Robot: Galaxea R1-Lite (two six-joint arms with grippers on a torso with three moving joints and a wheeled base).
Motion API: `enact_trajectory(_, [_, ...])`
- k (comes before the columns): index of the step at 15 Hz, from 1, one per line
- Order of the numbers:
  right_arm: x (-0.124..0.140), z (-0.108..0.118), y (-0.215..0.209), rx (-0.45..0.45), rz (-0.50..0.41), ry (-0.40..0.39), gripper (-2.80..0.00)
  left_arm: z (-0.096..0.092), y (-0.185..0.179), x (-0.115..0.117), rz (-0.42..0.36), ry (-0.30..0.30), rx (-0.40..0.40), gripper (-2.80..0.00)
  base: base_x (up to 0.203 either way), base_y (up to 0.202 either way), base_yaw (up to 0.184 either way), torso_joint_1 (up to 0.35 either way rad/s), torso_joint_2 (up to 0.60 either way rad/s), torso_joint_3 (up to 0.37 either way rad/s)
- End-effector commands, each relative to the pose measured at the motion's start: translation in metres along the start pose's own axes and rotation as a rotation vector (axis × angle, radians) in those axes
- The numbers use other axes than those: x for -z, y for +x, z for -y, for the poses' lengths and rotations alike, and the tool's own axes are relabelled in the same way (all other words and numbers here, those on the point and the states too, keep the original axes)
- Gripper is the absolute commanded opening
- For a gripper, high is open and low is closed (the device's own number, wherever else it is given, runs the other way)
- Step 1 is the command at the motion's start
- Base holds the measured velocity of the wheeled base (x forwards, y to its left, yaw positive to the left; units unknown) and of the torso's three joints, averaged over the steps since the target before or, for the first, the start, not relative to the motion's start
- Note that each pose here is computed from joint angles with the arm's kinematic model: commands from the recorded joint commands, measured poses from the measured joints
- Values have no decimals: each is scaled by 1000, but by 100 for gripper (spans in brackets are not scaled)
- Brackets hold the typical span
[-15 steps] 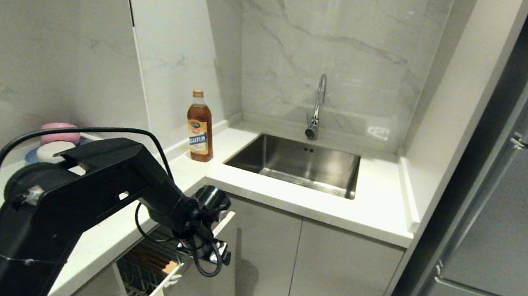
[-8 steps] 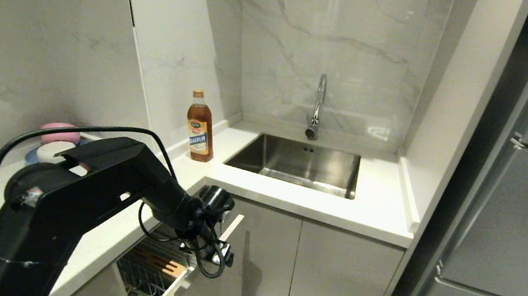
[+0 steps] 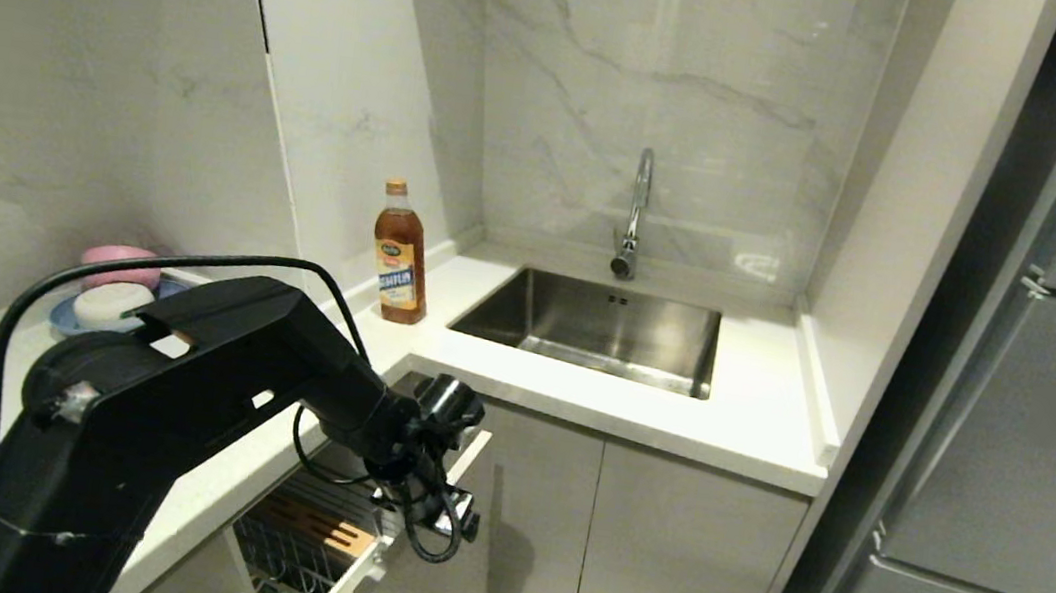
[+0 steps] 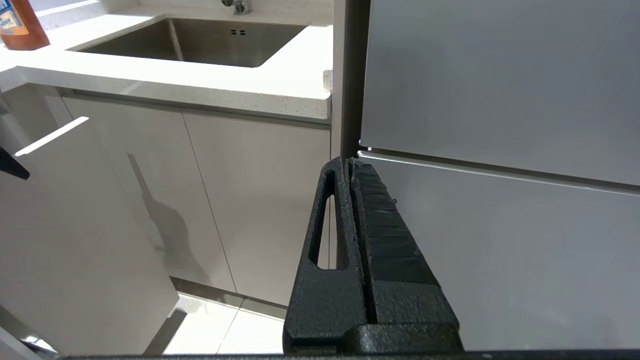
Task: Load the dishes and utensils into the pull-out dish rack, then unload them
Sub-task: Open the cupboard
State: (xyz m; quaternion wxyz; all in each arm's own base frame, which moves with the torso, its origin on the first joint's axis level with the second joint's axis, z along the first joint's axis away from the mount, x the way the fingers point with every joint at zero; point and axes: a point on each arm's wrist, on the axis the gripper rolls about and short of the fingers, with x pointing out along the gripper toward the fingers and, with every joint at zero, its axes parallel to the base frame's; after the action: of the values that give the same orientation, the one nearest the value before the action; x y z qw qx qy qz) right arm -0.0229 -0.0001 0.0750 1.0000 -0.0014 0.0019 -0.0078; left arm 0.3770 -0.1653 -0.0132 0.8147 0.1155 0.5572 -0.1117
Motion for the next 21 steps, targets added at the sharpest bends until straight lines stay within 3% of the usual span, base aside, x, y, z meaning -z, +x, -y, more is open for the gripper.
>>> enact_trajectory(1, [0, 0, 0, 0, -2, 0, -280, 0, 0, -1, -10, 2, -1, 0, 0, 0, 0, 0, 0, 0])
enact_trajectory(12, [0, 0, 0, 0, -2, 0, -280, 5, 15, 1, -35, 11, -20, 0, 0, 0, 0, 0, 0, 0])
enact_trajectory(21, [1, 0, 0, 0, -4, 0, -280, 27, 10, 4, -37, 67, -9, 0, 0, 0, 0, 0, 0, 0])
